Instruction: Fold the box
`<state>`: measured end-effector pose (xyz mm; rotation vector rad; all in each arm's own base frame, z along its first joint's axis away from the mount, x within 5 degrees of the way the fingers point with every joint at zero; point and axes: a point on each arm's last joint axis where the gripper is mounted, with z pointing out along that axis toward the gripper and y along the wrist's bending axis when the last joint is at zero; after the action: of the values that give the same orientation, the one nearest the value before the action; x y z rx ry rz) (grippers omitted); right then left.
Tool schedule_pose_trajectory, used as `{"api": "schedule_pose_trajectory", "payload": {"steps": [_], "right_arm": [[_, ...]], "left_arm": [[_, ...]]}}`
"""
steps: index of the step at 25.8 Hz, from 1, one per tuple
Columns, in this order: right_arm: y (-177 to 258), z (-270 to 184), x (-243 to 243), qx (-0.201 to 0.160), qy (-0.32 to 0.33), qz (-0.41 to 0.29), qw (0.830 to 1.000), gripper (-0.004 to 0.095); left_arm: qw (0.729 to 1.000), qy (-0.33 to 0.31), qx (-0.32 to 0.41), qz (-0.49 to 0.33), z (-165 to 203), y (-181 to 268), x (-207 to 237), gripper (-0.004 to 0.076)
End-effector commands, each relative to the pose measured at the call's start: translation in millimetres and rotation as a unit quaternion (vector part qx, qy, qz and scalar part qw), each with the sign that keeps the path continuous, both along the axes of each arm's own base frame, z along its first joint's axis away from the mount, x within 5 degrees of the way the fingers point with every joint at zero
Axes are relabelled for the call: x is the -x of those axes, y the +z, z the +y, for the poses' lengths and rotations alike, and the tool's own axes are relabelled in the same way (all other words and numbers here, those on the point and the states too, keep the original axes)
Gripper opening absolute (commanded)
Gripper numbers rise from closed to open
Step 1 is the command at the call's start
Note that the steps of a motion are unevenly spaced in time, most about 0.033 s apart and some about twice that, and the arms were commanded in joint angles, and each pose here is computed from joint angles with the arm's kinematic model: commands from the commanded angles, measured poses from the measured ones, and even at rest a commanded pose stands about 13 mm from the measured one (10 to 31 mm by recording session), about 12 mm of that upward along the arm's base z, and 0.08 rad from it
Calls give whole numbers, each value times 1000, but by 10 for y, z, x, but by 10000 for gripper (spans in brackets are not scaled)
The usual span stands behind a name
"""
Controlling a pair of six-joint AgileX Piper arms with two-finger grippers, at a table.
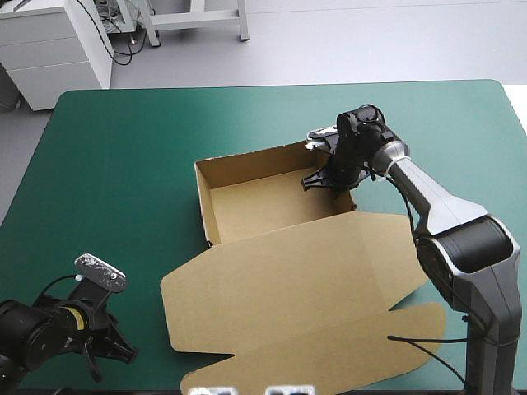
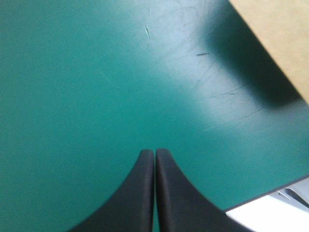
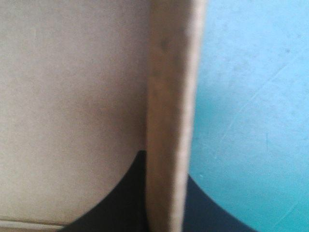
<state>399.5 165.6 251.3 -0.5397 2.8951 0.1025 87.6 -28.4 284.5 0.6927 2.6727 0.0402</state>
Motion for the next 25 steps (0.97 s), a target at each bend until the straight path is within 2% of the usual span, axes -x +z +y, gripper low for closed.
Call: {"api": "schedule_pose_trajectory", "payload": {"steps": [1, 7, 14, 17, 21, 25], "right_arm": [[358, -250, -43, 19, -12, -61, 998, -18], [599, -833, -228, 16, -84, -92, 992, -19], [877, -1936, -339, 77, -199, -144, 966, -19], [898, -2356, -294, 77, -247, -144, 955, -19], [895, -2947, -162, 54, -317, -141, 936, -19], [891, -3196, -95, 44, -347, -146, 925, -19]], "left_arm": [[1000, 2, 10, -19, -13, 70, -22, -8], [999, 1, 16, -34, -24, 82, -47, -8], [999, -1, 17, -43, -26, 89, -61, -8], [999, 0, 1, -50, 0, 93, -73, -8], [998, 0, -18, -57, 33, 97, -85, -8], [998, 0, -17, -60, 31, 99, -89, -8]]}}
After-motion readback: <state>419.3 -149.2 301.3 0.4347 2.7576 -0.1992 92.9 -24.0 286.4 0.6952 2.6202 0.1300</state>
